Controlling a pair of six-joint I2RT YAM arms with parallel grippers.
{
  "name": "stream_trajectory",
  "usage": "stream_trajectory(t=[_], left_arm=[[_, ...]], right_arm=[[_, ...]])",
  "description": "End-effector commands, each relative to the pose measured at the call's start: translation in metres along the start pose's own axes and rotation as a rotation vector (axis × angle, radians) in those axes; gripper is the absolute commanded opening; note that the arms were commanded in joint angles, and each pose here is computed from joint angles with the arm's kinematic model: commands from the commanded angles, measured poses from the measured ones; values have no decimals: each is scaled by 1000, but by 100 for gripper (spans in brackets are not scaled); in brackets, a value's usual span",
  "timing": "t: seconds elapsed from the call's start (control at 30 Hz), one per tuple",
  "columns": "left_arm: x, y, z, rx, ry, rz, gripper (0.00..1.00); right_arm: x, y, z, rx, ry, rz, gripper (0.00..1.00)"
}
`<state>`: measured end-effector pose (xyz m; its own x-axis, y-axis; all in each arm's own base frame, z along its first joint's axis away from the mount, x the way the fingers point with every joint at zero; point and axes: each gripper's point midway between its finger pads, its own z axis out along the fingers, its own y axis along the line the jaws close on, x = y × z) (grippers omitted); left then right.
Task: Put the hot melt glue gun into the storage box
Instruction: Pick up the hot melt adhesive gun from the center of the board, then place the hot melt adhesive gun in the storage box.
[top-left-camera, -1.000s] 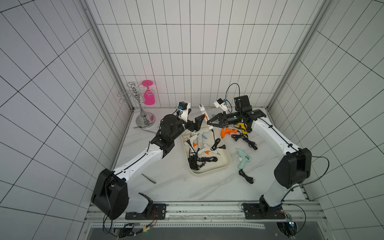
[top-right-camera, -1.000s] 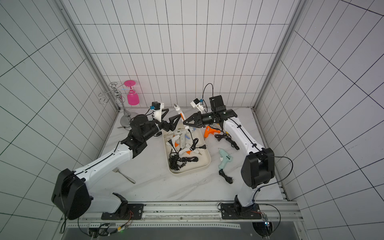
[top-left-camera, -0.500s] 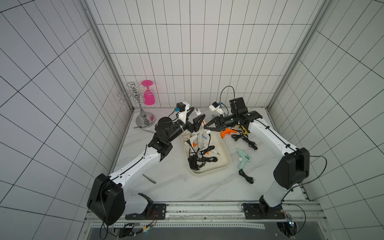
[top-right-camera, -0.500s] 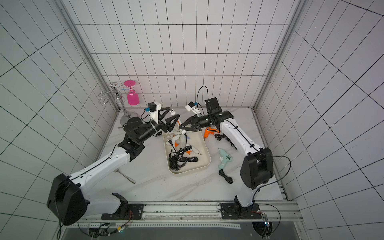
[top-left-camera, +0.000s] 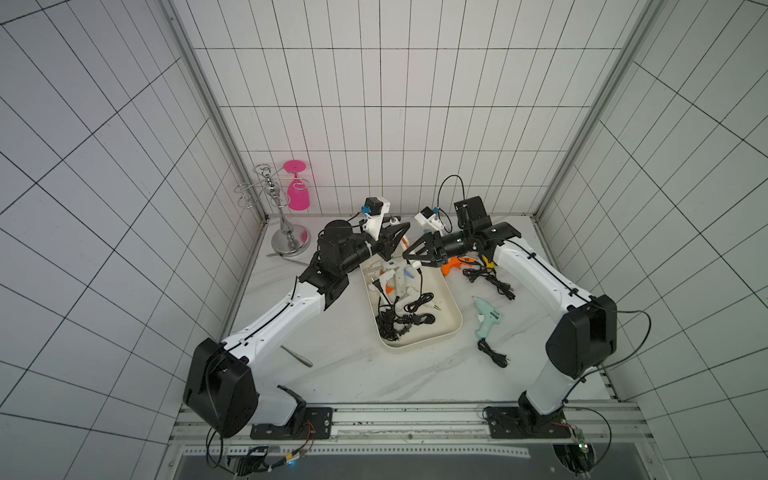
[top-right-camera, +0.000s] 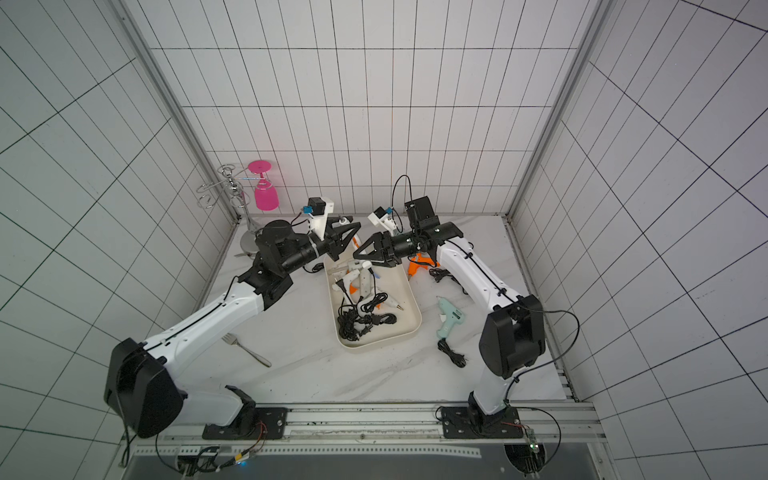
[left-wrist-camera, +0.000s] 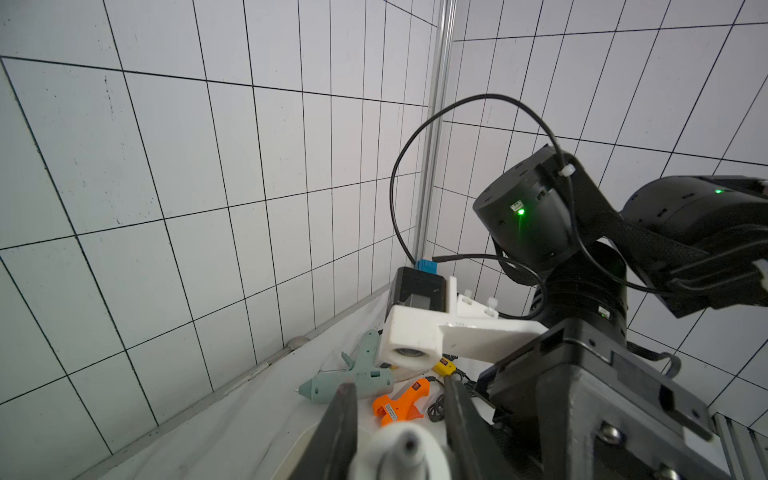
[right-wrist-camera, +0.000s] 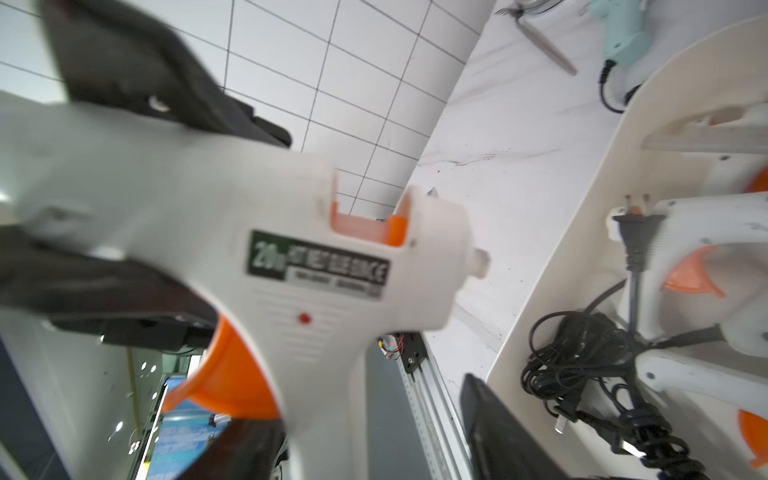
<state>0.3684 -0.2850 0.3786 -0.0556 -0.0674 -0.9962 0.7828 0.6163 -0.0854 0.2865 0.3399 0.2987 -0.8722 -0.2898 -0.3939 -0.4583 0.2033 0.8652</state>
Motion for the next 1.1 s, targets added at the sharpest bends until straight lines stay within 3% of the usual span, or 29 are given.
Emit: stream_trajectory(t=[0.0,0.1,0.2,0.33,0.47,0.67,0.93,1.07], left_arm=[[4,-1,9,13,93,15,0],[-6,9,9,-42,83,39,0],[-3,17,9,-71,128,23,0],[31,26,-5,-145,322,-23,0],[52,38,-29,-238,406,-81,0],[106,34,-49,-272,659,-101,0],[181,41,-24,-293,936,16,0],[218,63,-14,-366,1092,38,0]], right_arm=[[-29,-43,-38,264,-205,51,99],[-15,-79,-69,405,-314,146,99],[6,-90,-71,435,-329,168,99],[28,-101,-82,542,-318,184,99],[43,-102,-106,678,-368,132,99],[65,-113,-118,774,-349,134,99],[68,-133,-112,798,-321,163,99],[66,-145,-121,872,-326,174,99]])
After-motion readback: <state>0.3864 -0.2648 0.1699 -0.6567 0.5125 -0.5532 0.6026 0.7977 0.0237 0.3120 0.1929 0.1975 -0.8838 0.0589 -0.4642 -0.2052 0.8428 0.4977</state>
